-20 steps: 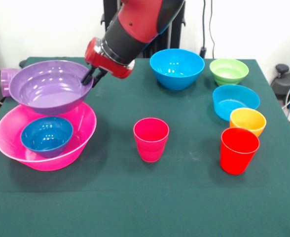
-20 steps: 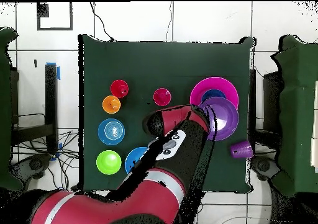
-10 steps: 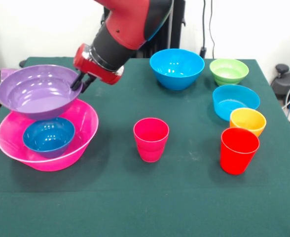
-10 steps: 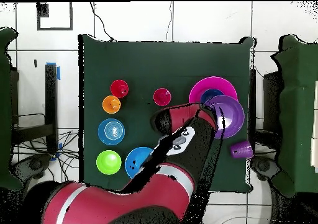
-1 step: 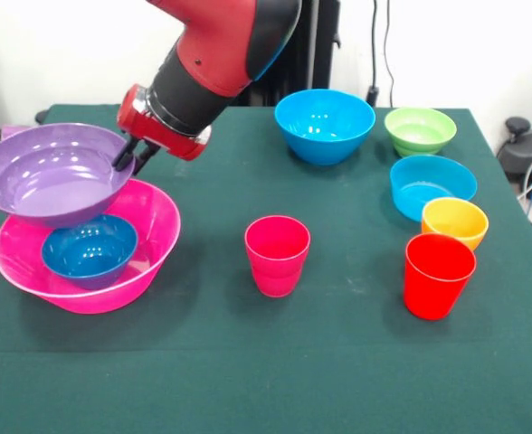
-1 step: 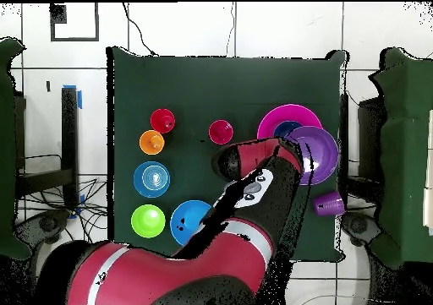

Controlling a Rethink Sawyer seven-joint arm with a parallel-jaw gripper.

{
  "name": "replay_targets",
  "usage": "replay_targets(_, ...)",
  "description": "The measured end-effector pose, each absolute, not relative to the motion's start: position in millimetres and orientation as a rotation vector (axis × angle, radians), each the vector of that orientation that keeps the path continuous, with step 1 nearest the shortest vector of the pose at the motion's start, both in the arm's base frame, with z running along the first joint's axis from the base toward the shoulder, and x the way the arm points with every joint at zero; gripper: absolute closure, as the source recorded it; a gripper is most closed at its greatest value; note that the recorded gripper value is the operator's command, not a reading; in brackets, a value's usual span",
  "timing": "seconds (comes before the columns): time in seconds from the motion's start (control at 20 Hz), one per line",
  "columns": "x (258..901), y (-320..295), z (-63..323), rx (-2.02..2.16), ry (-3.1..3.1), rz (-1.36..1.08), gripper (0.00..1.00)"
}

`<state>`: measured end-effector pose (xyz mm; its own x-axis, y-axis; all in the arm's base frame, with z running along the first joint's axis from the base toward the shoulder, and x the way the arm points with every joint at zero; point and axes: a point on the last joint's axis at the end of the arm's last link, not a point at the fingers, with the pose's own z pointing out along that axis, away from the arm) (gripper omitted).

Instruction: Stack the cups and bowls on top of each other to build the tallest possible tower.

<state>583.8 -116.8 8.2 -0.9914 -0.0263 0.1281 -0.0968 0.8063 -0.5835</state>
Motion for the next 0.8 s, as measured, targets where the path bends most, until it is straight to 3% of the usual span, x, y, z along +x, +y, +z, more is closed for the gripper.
replay_targets(0.8, 586.3, -117.7, 8.7, 0.103, -2.88, 0.944, 1.0)
